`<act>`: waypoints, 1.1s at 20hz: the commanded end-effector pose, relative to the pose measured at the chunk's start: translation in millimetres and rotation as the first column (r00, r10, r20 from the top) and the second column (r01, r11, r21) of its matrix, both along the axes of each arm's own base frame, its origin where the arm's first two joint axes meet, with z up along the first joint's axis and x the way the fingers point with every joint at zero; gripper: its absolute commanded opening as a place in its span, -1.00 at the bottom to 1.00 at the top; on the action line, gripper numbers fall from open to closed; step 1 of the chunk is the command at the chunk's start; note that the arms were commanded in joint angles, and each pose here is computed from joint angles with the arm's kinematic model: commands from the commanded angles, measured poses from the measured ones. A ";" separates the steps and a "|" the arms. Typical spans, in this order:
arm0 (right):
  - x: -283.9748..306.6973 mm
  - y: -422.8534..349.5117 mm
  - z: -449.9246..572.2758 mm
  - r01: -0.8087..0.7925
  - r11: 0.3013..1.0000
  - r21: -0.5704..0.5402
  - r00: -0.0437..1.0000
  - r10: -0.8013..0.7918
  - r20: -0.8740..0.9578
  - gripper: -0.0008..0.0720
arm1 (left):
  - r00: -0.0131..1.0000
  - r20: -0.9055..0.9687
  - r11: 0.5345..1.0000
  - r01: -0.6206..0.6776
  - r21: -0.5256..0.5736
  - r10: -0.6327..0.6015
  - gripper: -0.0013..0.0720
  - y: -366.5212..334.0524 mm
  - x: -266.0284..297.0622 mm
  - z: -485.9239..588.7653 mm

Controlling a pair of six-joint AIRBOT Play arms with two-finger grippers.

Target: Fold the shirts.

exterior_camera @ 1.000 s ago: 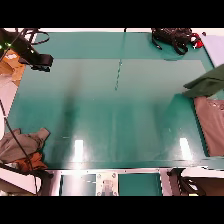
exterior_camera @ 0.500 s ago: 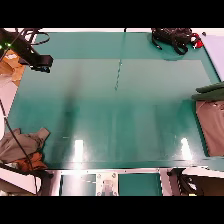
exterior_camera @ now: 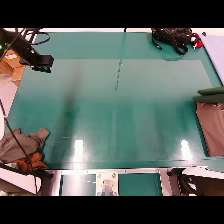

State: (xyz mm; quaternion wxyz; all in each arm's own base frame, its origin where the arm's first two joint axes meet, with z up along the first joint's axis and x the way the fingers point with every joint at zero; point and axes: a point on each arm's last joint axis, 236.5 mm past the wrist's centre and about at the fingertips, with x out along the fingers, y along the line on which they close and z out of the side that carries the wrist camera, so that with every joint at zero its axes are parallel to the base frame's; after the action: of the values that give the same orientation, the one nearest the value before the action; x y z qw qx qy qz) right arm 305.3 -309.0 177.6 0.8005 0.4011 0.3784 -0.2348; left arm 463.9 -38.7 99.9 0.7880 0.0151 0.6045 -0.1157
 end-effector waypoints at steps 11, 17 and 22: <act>-177.2 58.9 -155.7 0.422 0.881 0.212 0.613 -0.105 -0.783 0.56 | 0.998 -0.047 0.996 0.037 -0.083 -0.041 -0.90 -20.2 -12.8 1.3; -39.1 84.9 -133.9 0.086 0.968 0.236 0.870 0.043 -0.491 -0.92 | 0.998 -0.047 0.983 0.037 -0.182 -0.046 -0.90 -43.6 -14.9 10.0; 23.2 202.3 -156.3 -0.354 0.919 0.174 0.810 0.394 -0.435 -0.92 | 0.986 -0.142 0.983 0.061 -0.173 -0.086 -0.90 -77.9 -40.7 5.8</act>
State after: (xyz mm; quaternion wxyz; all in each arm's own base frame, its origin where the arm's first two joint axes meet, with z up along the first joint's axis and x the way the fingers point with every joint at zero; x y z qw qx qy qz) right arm 293.4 -168.9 30.8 0.6466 0.3561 0.6349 -0.2279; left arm 440.2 -97.8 106.9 0.7563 -0.0392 0.6255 -0.1880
